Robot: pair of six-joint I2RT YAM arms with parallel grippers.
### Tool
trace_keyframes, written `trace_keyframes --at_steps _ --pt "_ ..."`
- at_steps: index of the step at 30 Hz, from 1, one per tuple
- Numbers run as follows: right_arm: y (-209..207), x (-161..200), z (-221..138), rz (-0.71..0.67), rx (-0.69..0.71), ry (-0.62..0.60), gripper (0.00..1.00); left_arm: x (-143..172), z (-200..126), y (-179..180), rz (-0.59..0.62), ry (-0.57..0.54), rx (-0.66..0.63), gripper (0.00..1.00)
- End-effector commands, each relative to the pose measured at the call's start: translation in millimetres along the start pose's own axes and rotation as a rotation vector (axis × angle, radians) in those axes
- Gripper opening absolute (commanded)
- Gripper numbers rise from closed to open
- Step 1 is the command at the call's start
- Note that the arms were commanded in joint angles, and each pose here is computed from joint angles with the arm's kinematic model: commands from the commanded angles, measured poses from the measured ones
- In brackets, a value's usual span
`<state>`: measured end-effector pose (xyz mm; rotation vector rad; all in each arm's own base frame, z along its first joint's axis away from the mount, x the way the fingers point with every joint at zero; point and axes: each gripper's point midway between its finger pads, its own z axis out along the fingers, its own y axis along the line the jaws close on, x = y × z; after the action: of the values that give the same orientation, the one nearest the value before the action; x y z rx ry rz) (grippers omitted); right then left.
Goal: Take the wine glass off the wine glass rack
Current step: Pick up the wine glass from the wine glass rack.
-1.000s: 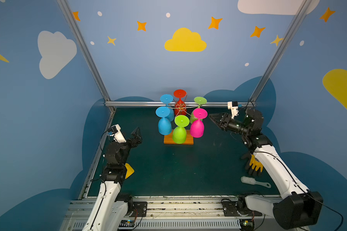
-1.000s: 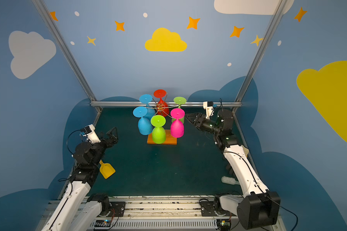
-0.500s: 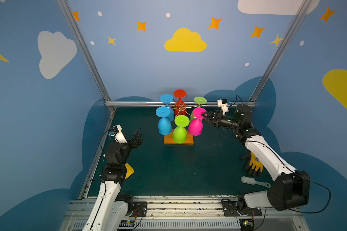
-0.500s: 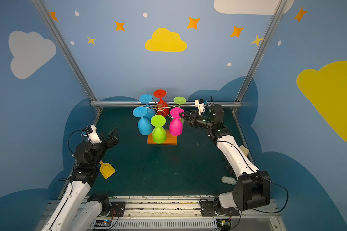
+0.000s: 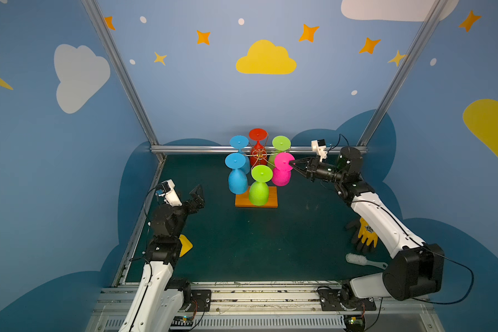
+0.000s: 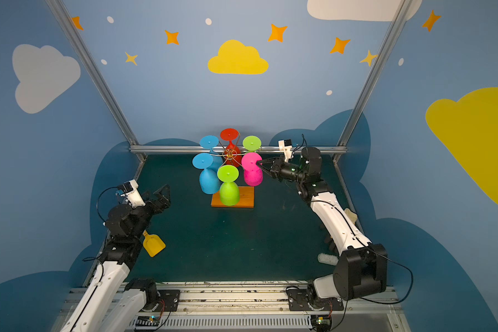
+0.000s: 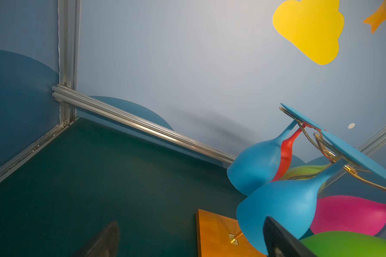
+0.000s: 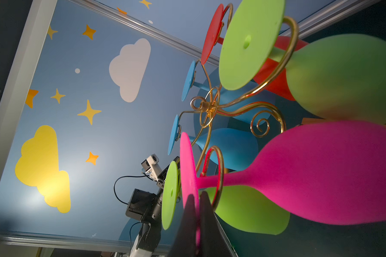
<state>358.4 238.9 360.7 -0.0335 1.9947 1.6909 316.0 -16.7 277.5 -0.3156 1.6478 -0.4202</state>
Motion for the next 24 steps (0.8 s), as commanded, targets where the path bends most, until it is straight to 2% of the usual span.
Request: trace_keyframes --at_steps 1,24 --pt "17 -3 -1 -0.004 -0.028 0.006 0.0 -14 -4 -7 0.008 -0.034 0.019 0.99" --pt "41 13 -13 0.011 -0.041 0.013 0.0 -22 -10 -12 -0.005 -0.056 0.036 0.99"
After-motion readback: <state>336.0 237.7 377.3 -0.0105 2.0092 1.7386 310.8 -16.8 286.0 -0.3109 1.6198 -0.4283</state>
